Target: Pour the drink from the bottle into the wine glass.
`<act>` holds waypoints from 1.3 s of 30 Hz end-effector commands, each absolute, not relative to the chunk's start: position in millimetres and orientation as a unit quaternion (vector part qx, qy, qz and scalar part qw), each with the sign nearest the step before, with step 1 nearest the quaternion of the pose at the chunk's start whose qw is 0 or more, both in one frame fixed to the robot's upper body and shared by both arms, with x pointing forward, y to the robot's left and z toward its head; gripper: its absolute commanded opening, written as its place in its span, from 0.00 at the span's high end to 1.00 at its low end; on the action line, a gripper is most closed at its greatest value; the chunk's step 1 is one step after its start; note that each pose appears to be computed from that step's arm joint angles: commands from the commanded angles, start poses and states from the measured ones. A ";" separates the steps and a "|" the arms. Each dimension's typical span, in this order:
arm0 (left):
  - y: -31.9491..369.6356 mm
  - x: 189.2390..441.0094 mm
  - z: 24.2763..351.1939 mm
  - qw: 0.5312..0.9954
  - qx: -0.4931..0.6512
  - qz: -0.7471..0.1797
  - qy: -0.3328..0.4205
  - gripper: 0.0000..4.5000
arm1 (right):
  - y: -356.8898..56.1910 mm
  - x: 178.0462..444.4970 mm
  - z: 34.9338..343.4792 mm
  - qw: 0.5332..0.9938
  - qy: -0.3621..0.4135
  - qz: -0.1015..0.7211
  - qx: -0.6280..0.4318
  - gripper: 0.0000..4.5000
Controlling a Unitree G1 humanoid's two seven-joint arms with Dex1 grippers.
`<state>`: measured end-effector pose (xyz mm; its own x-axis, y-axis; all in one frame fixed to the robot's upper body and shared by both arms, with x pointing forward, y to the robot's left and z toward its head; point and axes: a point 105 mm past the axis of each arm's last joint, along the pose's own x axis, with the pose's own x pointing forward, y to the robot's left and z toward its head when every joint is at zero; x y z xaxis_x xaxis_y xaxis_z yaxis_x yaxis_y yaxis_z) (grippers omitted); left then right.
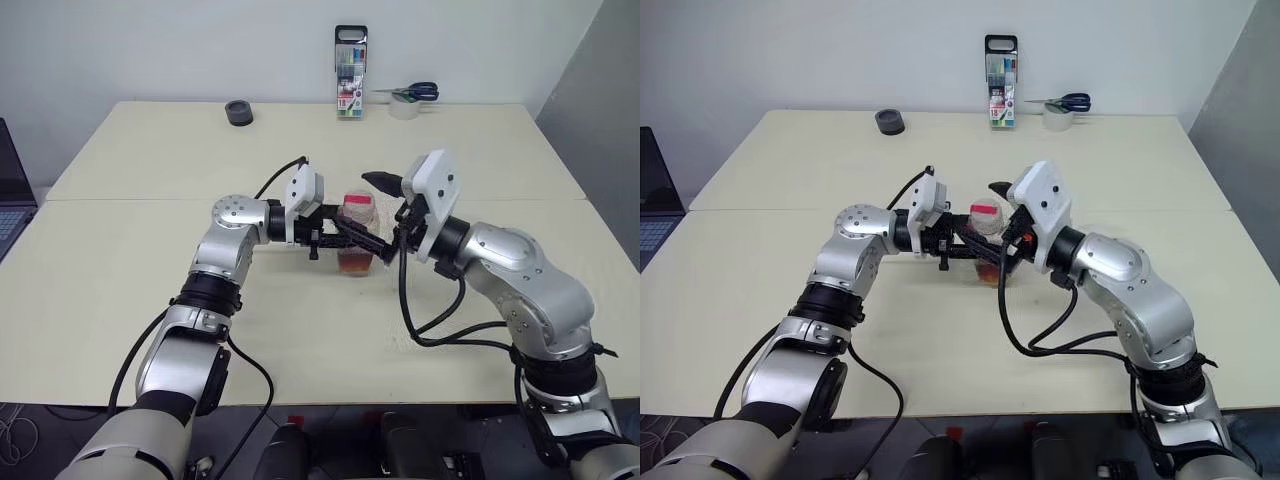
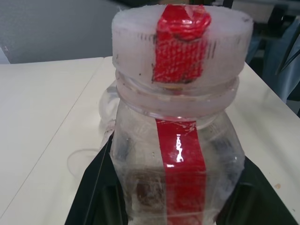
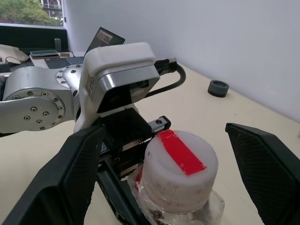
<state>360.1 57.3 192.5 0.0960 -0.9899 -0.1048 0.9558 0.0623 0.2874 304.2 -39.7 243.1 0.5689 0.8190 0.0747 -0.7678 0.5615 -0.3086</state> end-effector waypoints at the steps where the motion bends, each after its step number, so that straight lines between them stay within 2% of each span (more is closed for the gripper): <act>1: 55.4 356.7 207.5 0.721 0.147 -0.671 -0.090 0.62 | -39.5 302.5 253.3 0.876 -0.133 0.445 -0.129 0.03; 17: 55.8 355.7 205.1 0.719 0.150 -0.673 -0.088 0.62 | -57.1 313.4 250.0 0.896 -0.124 0.408 -0.124 0.03; 32: 56.0 355.6 203.8 0.720 0.150 -0.672 -0.087 0.62 | -62.9 311.5 251.2 0.896 -0.123 0.408 -0.125 0.03; 39: 55.7 355.9 203.4 0.720 0.150 -0.672 -0.087 0.62 | -58.0 302.3 250.6 0.885 -0.118 0.436 -0.115 0.03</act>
